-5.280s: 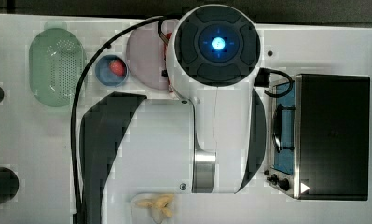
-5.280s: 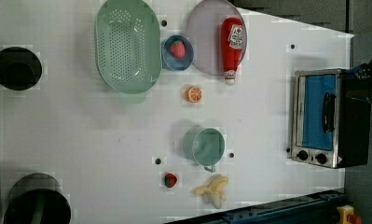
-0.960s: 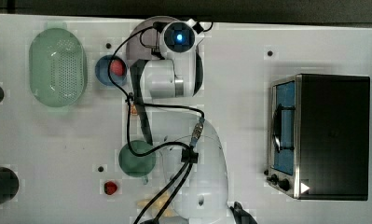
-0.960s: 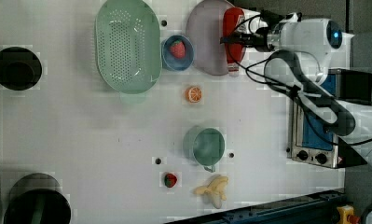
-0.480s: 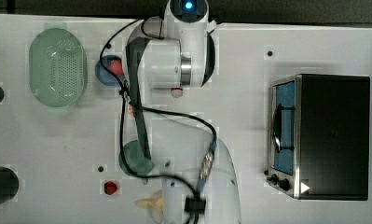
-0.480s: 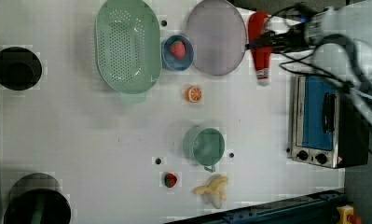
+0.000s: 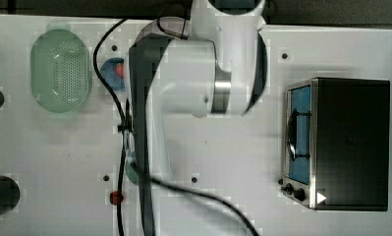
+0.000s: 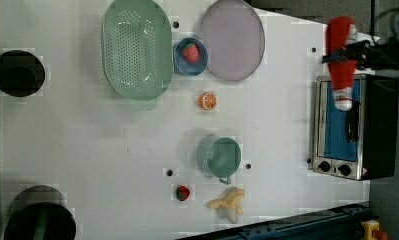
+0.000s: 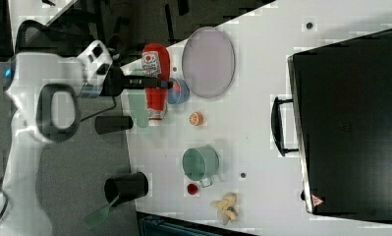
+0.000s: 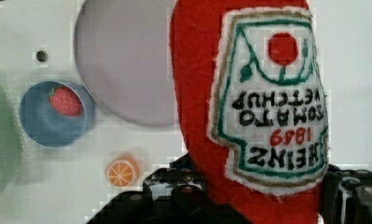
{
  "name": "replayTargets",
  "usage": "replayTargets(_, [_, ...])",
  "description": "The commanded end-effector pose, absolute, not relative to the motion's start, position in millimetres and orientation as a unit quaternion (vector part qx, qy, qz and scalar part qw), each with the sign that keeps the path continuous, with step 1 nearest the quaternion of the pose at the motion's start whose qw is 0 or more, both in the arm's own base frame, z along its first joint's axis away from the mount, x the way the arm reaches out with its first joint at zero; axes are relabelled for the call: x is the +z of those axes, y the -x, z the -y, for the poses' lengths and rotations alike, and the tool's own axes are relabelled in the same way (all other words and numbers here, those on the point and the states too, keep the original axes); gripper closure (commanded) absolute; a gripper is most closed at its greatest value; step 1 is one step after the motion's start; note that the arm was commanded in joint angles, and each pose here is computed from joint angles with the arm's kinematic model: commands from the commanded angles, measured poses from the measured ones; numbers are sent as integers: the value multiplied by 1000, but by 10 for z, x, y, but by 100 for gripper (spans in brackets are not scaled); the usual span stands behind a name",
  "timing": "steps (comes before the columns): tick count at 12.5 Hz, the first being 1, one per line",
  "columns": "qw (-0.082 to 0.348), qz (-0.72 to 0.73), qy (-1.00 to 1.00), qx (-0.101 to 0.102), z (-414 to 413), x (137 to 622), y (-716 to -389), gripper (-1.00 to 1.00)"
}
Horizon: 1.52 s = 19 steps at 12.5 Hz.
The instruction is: Pick ketchup from plate and place it on table.
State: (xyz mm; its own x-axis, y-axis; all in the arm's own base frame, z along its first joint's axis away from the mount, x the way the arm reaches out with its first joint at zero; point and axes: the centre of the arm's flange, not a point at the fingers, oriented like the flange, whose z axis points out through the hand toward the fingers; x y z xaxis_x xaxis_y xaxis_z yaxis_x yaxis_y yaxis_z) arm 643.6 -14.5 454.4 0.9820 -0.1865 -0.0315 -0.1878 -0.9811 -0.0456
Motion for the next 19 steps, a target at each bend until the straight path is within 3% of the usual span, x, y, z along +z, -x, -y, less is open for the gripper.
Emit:
replayTargets(1, [18, -136, 989, 60, 419, 4116, -6145, -24])
replayTargets(6, [10, -152, 985, 78, 532, 3492, -5606, -24])
replayTargets(11, [11, -154, 986, 67, 488, 2585, -5261, -24])
replayTargets(12, [11, -153, 985, 74, 476, 2416, -5206, -29])
replayTargets(15, [11, -153, 983, 104, 457, 1951, -5086, -93])
replayTargets(17, [12, -153, 984, 92, 459, 1979, -5139, -100])
replayTargets(19, [12, -161, 985, 66, 441, 2332, -5277, -100])
